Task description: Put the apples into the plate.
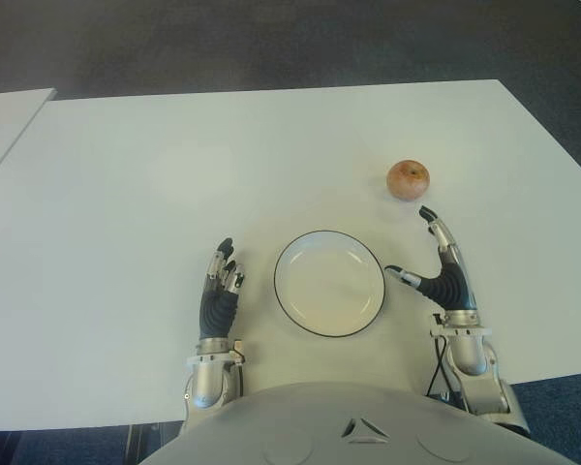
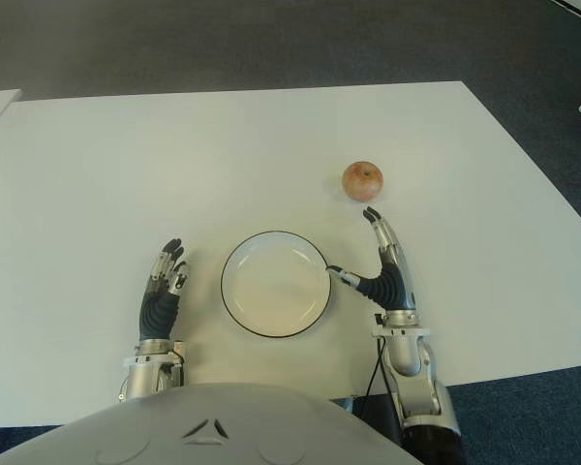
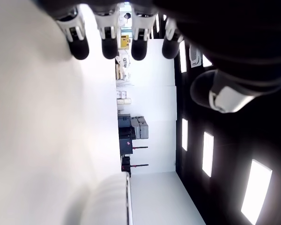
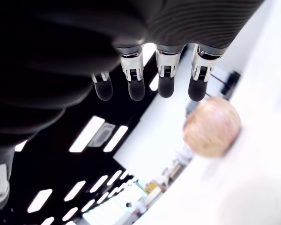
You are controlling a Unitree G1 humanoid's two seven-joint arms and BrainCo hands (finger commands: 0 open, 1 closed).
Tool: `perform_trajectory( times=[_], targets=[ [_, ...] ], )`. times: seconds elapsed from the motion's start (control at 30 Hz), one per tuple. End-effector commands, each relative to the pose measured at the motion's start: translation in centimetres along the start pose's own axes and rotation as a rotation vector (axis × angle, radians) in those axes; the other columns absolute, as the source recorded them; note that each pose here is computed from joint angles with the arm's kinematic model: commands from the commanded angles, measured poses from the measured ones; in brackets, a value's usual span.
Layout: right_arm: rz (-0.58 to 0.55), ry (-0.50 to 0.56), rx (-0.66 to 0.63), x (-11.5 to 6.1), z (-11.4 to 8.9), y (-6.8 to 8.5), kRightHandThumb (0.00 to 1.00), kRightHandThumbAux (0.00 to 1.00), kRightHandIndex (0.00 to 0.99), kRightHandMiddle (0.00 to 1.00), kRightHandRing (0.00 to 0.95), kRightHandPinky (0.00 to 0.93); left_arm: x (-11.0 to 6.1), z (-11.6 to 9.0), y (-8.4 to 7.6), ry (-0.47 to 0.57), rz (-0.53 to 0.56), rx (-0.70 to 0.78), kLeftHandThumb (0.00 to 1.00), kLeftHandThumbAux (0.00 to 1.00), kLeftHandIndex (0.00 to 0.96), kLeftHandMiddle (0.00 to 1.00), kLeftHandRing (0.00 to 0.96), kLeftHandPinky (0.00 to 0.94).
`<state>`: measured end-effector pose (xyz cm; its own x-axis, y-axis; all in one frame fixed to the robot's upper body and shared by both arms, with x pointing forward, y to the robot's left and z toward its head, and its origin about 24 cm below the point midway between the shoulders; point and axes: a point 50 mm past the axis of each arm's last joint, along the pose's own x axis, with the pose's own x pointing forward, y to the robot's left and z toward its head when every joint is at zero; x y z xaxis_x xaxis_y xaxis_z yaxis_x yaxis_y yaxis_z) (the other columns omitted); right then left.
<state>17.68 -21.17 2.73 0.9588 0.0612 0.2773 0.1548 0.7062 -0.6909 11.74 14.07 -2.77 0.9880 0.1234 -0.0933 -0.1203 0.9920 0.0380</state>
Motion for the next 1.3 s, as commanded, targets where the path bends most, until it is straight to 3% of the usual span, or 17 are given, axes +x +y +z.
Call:
perform_trajectory(
  times=[0.03,0.17,0.33,0.57,1.0,1.3],
  targets=[
    [-0.014,-0.190,-0.378,4.8,-0.5,-2.2,0.300,0.491,0.009,0.002,0.000,0.000,-1.9,-3.9,0.1,0.249,-0.043,0.044,0.057,0.401,0.000,0.000,0.000,0.000],
    [-0.032,-0.221,-0.484,6.7,-0.4,-2.1,0.342,0.468,0.009,0.000,0.000,0.000,-1.8,-4.1,0.0,0.260,-0.045,0.042,0.057,0.396,0.000,0.000,0.000,0.000],
    [0.024,-0.188,-0.617,9.5,-1.1,-0.5,0.408,0.414,0.010,0.000,0.000,0.000,-1.8,-4.0,-0.2,0.252,-0.055,0.040,0.062,0.393,0.000,0.000,0.000,0.000],
    [0.110,-0.142,-0.734,12.7,-2.0,1.0,0.414,0.354,0.002,0.000,0.000,0.000,-1.8,-4.0,0.0,0.253,-0.053,0.042,0.062,0.395,0.000,0.000,0.000,0.000],
    [0.236,-0.046,-0.790,14.8,-4.1,2.7,0.381,0.261,0.000,0.000,0.000,0.000,-2.2,-4.4,0.8,0.273,-0.021,0.057,0.063,0.382,0.000,0.000,0.000,0.000],
    [0.280,-0.010,-0.796,15.8,-4.0,3.5,0.359,0.243,0.000,0.000,0.000,0.000,-2.2,-4.1,0.8,0.244,-0.012,0.055,0.071,0.391,0.000,0.000,0.000,0.000]
  ],
)
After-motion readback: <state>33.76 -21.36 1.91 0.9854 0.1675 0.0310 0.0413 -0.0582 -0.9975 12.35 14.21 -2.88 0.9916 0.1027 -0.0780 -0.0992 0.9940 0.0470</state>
